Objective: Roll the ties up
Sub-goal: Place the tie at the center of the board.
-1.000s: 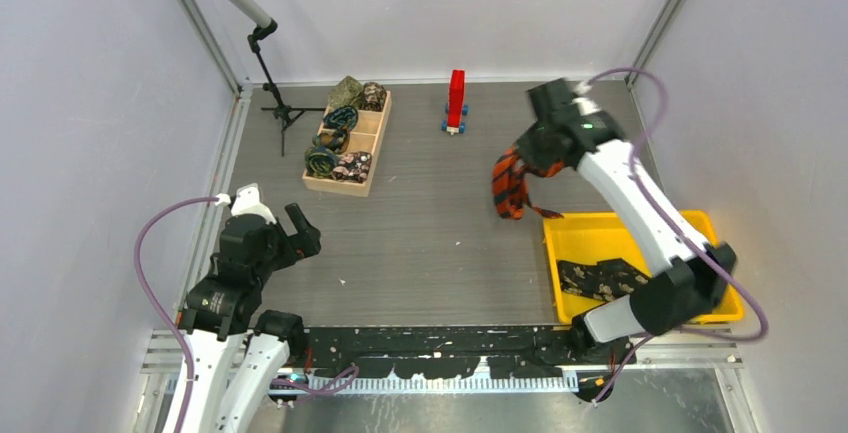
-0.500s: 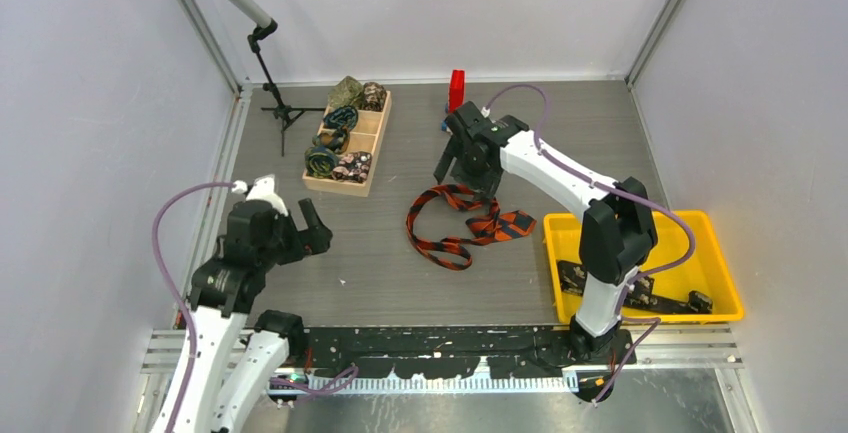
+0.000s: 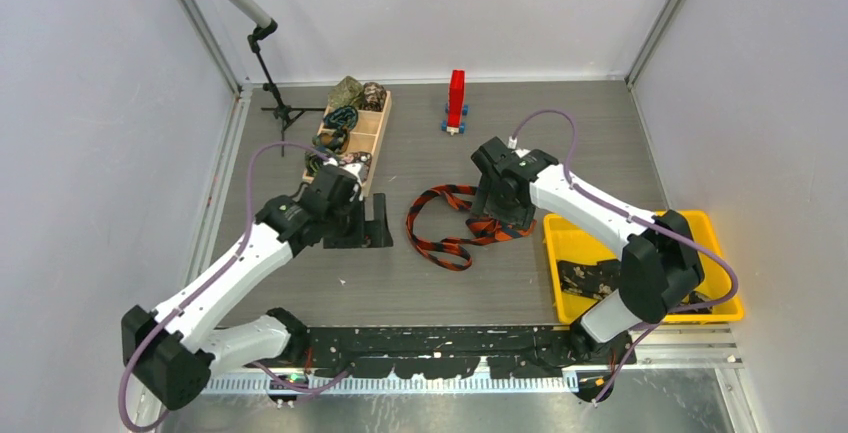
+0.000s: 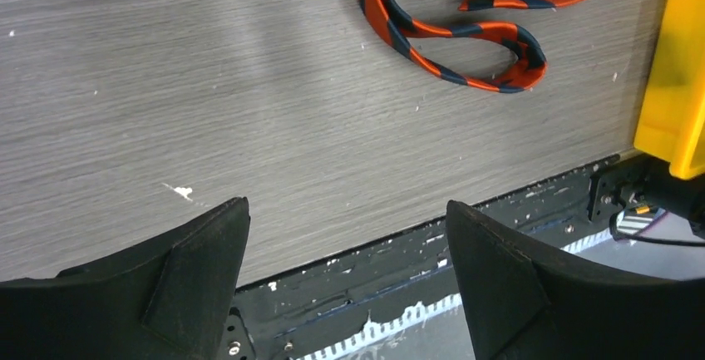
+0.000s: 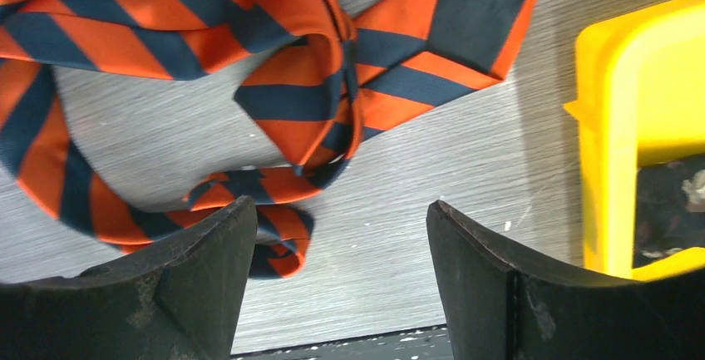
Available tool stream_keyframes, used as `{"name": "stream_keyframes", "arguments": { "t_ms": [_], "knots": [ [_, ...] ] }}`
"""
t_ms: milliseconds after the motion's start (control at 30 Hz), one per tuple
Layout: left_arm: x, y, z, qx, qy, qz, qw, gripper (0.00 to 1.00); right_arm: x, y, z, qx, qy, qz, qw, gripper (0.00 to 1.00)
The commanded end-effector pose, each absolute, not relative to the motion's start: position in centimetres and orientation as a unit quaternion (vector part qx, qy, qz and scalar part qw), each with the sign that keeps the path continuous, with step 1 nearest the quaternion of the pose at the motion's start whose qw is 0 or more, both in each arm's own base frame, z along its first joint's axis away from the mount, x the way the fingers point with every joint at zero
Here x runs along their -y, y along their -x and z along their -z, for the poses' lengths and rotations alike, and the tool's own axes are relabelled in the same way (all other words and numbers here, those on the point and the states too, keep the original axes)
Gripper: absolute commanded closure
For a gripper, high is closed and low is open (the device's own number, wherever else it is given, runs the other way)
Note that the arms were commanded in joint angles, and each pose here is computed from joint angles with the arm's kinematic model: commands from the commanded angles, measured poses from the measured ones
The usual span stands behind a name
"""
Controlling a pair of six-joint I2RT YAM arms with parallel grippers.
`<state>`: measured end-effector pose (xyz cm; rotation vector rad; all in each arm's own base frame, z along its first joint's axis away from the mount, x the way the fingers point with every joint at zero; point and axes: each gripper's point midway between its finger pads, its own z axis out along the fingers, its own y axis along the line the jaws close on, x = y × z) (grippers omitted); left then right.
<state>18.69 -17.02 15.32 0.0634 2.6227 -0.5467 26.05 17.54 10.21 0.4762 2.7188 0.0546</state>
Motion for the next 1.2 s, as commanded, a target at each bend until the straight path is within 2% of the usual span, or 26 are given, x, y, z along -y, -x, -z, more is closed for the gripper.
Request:
{"name": "stream_keyframes", "arguments": {
  "t_ms": [0, 267, 400, 800, 1000, 1067, 1167],
  "knots": [
    [19.4, -22.0, -15.2, -0.943, 0.007, 0.203, 0.265, 0.11, -15.9, -26.8, -11.0, -0.960, -0.151, 0.009, 0.235, 0.21],
    [21.8, -25.3, -11.5, -0.952, 0.015, 0.168, 0.255, 0.15, -15.7, -29.6, -9.4, -0.967, -0.093, 0.049, 0.232, 0.25],
    [22.7, -27.3, -10.5, -0.951, 0.023, 0.156, 0.265, 0.19, -16.0, -30.9, -7.6, -0.972, -0.085, 0.051, 0.213, 0.32],
    [25.1, -30.7, -6.8, -0.954, 0.030, 0.146, 0.260, 0.38, -16.7, -33.3, -4.6, -0.978, -0.080, 0.024, 0.191, 0.50],
    [25.4, -30.9, -5.7, -0.955, 0.029, 0.148, 0.254, 0.47, -16.7, -33.6, -4.4, -0.979, -0.081, 0.018, 0.185, 0.64],
    [25.6, -31.0, -5.4, -0.955, 0.030, 0.150, 0.254, 0.51, -16.8, -33.7, -4.3, -0.980, -0.079, 0.018, 0.183, 0.74],
    [25.9, -31.3, -5.2, -0.952, 0.029, 0.155, 0.261, 0.65, -16.7, -33.7, -3.9, -0.981, -0.076, 0.025, 0.177, 0.91]
  ]
}}
